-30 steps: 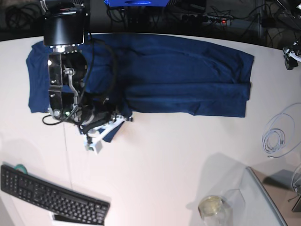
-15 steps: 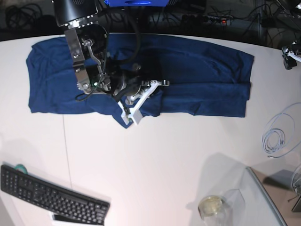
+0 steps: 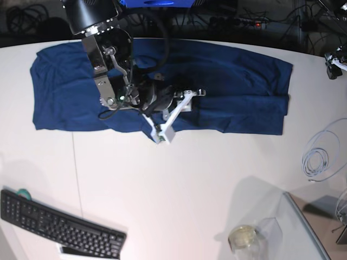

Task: Layout the t-shirt on the table in an organized manner, then fold the t-shirt properly
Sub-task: 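Fold the held sleeve across the shirt body with the right gripper, then sweep the right gripper across the shirt toward the left gripper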

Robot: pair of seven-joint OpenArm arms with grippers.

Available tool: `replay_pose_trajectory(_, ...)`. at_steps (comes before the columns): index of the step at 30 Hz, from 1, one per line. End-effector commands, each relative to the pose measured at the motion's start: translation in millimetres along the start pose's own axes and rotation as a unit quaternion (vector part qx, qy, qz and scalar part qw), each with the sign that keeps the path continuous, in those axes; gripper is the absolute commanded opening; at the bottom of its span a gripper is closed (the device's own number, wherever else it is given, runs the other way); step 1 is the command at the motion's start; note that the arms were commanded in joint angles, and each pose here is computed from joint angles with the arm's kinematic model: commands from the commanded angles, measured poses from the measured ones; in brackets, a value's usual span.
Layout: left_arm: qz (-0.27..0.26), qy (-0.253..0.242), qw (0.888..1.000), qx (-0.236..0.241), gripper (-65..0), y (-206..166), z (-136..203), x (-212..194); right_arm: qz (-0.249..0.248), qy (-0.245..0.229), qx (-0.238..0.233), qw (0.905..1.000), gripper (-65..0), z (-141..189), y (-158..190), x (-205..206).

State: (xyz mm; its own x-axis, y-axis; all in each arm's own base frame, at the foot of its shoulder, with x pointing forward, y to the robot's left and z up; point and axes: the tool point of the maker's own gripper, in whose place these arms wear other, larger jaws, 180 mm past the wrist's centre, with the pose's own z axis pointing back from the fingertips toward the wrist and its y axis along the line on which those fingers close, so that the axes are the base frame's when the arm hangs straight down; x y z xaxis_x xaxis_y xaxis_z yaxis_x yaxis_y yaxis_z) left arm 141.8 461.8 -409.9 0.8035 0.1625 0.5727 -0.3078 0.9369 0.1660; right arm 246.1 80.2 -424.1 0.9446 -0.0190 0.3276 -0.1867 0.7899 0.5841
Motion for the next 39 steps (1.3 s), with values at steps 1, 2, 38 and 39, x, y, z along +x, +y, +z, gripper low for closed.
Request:
replay_pose_trajectory(1,-0.007,-0.022,1.000,0.012,-12.3,11.9,6.0,16.3,-0.005,-0.047,-0.007,0.9989,-39.8,10.9,-8.1,35.1)
replay_pose_trajectory(2,-0.008,-0.021,1.000,0.012,-12.3,12.5,6.1,15.7,-0.025,-0.056,-0.020,0.9979,-40.2,14.4,-21.8,44.1)
replay_pose_trajectory(38,-0.008,-0.018,1.000,0.012,-12.3,13.1,6.5,13.1,-0.065,-0.038,-0.117,0.9902,-41.1,-1.7,-101.9,85.9)
replay_pose_trajectory(39,-0.008,-0.018,1.000,0.012,-12.3,13.1,6.5,13.1,-0.066,-0.038,-0.114,0.9906,-42.5,-3.3,-99.0,85.1)
